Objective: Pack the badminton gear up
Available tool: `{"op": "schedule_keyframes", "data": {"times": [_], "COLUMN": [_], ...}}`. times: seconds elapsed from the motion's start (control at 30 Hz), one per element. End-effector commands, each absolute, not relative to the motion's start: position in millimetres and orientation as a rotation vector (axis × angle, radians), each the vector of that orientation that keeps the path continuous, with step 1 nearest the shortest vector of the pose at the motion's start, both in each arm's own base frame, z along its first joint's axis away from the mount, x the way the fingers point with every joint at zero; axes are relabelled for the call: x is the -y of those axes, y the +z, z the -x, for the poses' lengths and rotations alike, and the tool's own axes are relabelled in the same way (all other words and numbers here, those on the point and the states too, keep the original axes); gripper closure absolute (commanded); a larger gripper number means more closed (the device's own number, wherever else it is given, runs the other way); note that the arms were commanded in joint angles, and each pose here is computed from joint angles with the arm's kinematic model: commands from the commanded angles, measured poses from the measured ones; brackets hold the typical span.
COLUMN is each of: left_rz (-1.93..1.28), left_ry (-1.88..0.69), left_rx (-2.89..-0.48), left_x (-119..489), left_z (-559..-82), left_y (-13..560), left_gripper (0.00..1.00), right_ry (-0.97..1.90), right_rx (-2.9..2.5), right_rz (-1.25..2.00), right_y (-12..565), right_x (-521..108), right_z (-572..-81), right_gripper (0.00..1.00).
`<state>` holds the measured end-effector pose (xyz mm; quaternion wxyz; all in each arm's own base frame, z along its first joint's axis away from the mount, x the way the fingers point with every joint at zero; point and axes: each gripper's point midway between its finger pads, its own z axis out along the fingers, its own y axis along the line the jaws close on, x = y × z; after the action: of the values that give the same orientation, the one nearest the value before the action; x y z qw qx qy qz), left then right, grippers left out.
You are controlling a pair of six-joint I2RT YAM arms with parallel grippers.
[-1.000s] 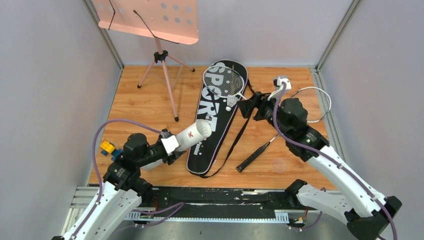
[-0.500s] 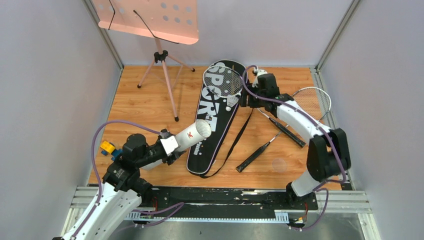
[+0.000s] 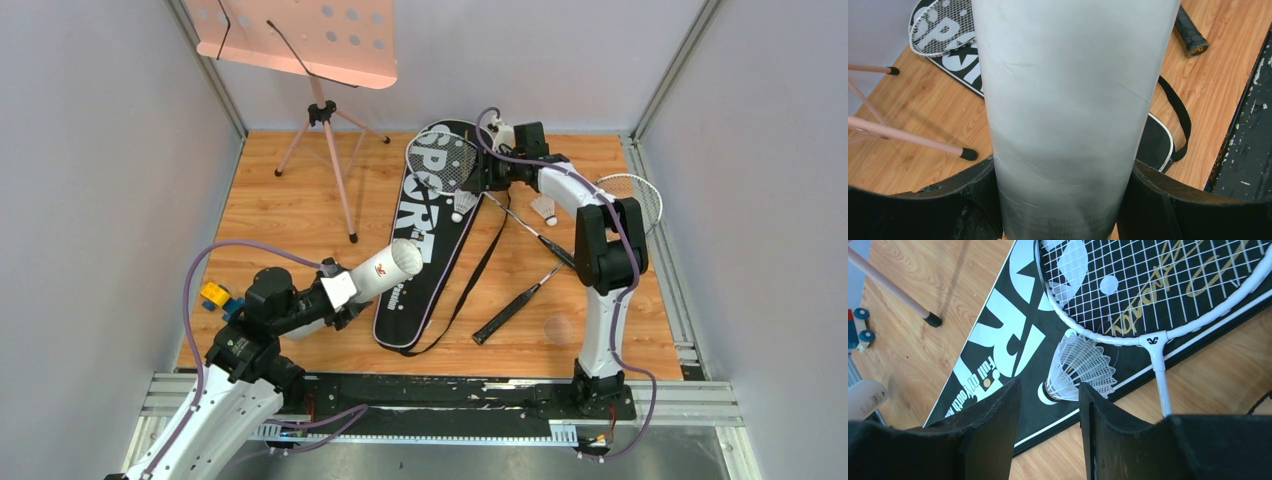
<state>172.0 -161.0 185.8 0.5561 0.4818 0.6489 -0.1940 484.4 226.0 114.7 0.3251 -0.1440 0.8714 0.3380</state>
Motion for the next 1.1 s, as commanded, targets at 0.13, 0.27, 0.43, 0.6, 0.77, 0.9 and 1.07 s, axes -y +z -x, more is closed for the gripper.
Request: {"op": "schedule_keyframes", "data": {"times": [0.13, 0.27, 0.43, 0.6, 0.77, 0.9, 1.07], "left_rz": [-1.121, -1.119, -1.117, -1.115, -1.116, -1.116, -1.117], "left_ry": [-0.443, -0.442, -0.443, -0.442, -0.443, -0.444, -0.445], "left_rx": [-1.433, -1.433, -1.439, -1.438, -1.438, -1.439, -1.442], "left_x": [165.8, 165.5, 165.6, 165.4, 165.6, 165.6, 165.8], "left_z": [-176.9, -176.9, -177.4, -177.5, -177.2, -177.2, -177.6], "left_y": [210.6, 210.3, 209.5, 210.0, 209.8, 209.7, 208.8], "left_gripper": [0.37, 0.37, 0.37, 0.37, 0.37, 0.37, 0.37], "right_ry": [1.071, 1.069, 1.063, 1.017, 0.896, 0.884, 0.929], "right_rx": [-2.245, -2.235, -2.189, -2.137, -2.147, -2.192, -2.216], "right_rz": [0.533, 0.553, 0.541, 0.540, 0.512, 0.508, 0.539], "right_y": [113.4, 116.3, 144.6, 161.9, 150.2, 128.9, 109.8], "right_x": [-245.2, -244.3, -241.3, -236.4, -228.1, -228.4, -234.4], "right_z": [-473.1, -468.2, -456.0, -451.4, -478.5, -494.2, -499.2], "right_gripper": [0.55, 0.66, 1.00, 0.96, 0.48, 0.44, 0.44]}}
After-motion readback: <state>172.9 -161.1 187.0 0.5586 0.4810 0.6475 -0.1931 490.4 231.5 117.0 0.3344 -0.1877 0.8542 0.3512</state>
